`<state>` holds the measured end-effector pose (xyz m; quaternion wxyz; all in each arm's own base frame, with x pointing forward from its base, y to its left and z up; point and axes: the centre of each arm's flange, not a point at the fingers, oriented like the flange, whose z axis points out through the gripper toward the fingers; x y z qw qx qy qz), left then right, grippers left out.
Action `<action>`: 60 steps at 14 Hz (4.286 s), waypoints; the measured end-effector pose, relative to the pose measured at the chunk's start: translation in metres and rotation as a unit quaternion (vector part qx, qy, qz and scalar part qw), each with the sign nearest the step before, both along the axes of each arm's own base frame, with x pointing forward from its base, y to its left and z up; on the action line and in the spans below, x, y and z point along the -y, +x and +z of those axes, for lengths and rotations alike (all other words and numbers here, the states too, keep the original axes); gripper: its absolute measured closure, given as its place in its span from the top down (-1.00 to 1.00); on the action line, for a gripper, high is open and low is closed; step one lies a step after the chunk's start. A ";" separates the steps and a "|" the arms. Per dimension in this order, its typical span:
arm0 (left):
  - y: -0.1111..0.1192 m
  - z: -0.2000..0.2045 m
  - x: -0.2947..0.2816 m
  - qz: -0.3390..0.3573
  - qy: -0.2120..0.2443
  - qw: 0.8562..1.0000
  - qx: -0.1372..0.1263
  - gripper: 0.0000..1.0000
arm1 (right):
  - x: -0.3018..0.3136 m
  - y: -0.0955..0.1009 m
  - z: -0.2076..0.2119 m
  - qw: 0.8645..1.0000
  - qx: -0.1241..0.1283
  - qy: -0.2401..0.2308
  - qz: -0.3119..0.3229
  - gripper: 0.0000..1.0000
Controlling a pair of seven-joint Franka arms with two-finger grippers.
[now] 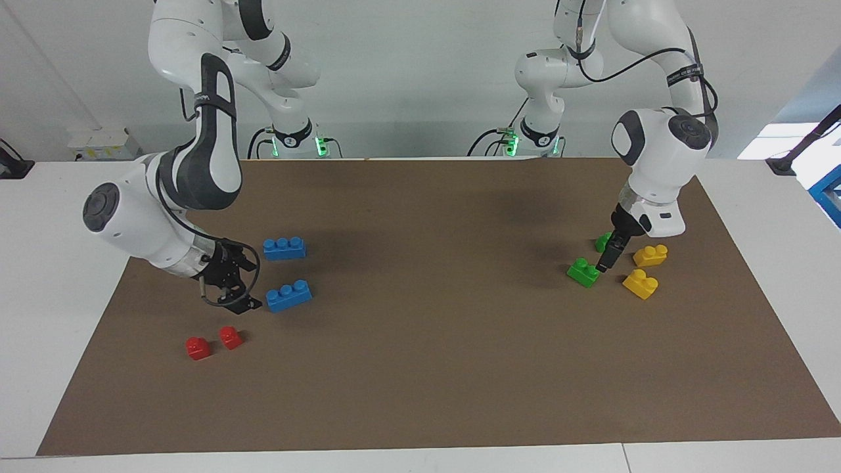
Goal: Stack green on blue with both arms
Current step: 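Grasp the green brick with the left gripper while the right gripper grasps the blue brick, then lift the green brick with the left gripper while the right gripper carries the blue brick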
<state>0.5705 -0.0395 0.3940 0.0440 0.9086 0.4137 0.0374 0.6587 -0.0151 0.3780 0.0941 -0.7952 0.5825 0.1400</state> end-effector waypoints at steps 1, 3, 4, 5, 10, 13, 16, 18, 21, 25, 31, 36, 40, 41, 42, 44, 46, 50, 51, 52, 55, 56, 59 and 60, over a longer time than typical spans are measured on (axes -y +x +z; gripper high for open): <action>0.002 -0.009 0.000 0.004 -0.001 1.000 -0.004 1.00 | -0.001 0.002 -0.007 1.000 0.001 0.000 0.002 1.00; 0.005 -0.019 -0.002 0.009 -0.002 1.000 -0.006 1.00 | -0.005 0.006 -0.019 1.000 0.004 0.001 0.000 1.00; 0.006 -0.022 -0.002 0.011 -0.002 1.000 -0.003 1.00 | -0.007 0.007 -0.025 1.000 0.005 0.002 0.000 1.00; 0.007 -0.025 -0.002 0.014 -0.003 1.000 -0.003 1.00 | -0.010 0.008 -0.031 1.000 0.006 0.001 0.000 1.00; 0.010 -0.047 0.001 0.020 -0.004 1.000 -0.017 1.00 | -0.021 0.002 -0.061 1.000 0.016 -0.005 0.016 1.00; 0.010 -0.061 0.000 0.020 -0.003 0.999 -0.028 1.00 | -0.019 -0.007 -0.080 0.999 0.014 -0.005 0.034 1.00; 0.007 -0.074 0.000 0.020 -0.002 0.999 -0.040 1.00 | -0.018 -0.010 -0.085 0.999 0.012 -0.003 0.035 1.00; 0.002 -0.081 0.000 0.024 -0.001 0.999 -0.049 1.00 | -0.018 -0.011 -0.089 1.000 0.021 0.006 0.023 1.00; -0.004 -0.091 0.002 0.028 -0.001 0.998 -0.052 1.00 | -0.018 -0.015 -0.093 0.999 0.023 0.016 0.024 0.31; -0.006 -0.094 0.004 0.036 -0.002 0.998 -0.047 0.96 | -0.022 -0.016 -0.089 0.999 0.029 0.030 0.024 -0.30; -0.001 -0.089 0.002 0.038 -0.003 0.999 -0.029 1.00 | -0.113 -0.014 -0.059 0.999 0.018 0.030 -0.022 -0.30; -0.002 -0.093 0.002 0.038 -0.003 0.999 -0.026 0.34 | -0.221 -0.026 -0.046 0.997 0.032 0.030 -0.069 -0.30; -0.001 -0.092 0.001 0.039 -0.003 0.999 -0.024 -0.32 | -0.275 -0.044 -0.060 0.992 0.047 0.043 -0.110 -0.30; -0.001 -0.092 0.001 0.039 -0.003 0.999 -0.023 -0.32 | -0.283 -0.049 -0.066 0.990 0.046 0.052 -0.120 -0.30; 0.000 -0.091 0.001 0.039 -0.003 0.999 -0.021 -0.32 | -0.286 -0.053 -0.073 0.989 0.043 0.058 -0.129 -0.30; 0.004 -0.086 0.001 0.039 -0.004 0.999 -0.014 -0.32 | -0.286 -0.056 -0.080 0.988 0.035 0.060 -0.138 -0.30; 0.012 -0.072 0.004 0.040 -0.006 0.999 -0.010 -0.32 | -0.289 -0.057 -0.082 0.984 0.029 0.061 -0.165 -0.30; 0.030 -0.013 0.043 0.083 -0.010 0.996 -0.040 -0.32 | -0.292 -0.058 -0.087 0.979 0.023 0.058 -0.193 -0.30; 0.030 0.000 0.063 0.098 -0.012 0.994 -0.041 -0.32 | -0.291 -0.058 -0.089 0.979 0.023 0.057 -0.194 -0.30; 0.028 0.010 0.083 0.114 -0.012 0.993 -0.039 -0.32 | -0.291 -0.058 -0.091 0.979 0.024 0.057 -0.195 -0.30; 0.015 0.029 0.136 0.173 -0.009 0.985 -0.027 -0.32 | -0.290 -0.058 -0.095 0.979 0.023 0.055 -0.197 -0.30; 0.008 0.033 0.153 0.189 -0.004 0.982 -0.023 -0.32 | -0.290 -0.058 -0.095 0.979 0.023 0.055 -0.197 -0.30; -0.020 0.037 0.219 0.232 0.011 0.973 -0.009 -0.32 | -0.289 -0.058 -0.096 0.977 0.028 0.055 -0.204 -0.30; -0.030 0.037 0.240 0.245 0.012 0.969 -0.005 -0.32 | -0.289 -0.058 -0.096 0.976 0.028 0.055 -0.207 -0.30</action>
